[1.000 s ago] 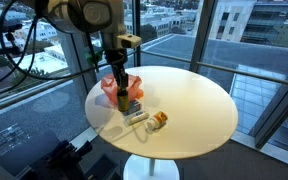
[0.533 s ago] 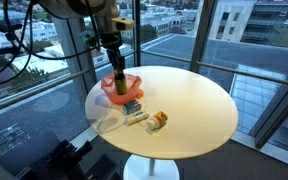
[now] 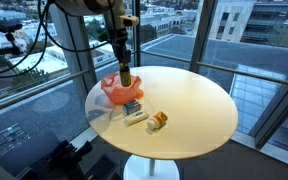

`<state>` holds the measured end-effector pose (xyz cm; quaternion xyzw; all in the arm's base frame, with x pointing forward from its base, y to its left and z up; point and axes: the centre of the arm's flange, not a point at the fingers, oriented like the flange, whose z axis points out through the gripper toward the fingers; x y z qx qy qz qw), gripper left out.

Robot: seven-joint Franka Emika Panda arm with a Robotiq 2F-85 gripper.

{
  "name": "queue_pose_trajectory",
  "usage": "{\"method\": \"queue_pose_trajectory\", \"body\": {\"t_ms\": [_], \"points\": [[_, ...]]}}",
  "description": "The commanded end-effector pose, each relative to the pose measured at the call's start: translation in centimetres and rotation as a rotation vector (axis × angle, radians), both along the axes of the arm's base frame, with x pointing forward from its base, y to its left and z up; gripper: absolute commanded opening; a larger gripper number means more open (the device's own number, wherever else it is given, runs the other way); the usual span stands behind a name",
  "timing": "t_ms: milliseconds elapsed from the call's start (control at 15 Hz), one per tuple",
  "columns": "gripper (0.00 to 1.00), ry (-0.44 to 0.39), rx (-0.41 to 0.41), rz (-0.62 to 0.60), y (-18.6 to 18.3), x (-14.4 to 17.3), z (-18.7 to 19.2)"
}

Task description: Pick up the yellow and brown bottle and put it in the plastic bag

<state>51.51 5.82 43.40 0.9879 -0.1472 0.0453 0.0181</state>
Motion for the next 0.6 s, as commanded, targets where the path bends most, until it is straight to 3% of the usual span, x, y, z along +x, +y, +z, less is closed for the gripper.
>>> {"method": "queue_pose_trajectory", "body": {"t_ms": [0,533], "points": [[0.2,0.018,0.016,-0.004,2.0,4.7,-0.1],[0.2,0.067,0.001,0.044,6.5,7.9,-5.7]]}}
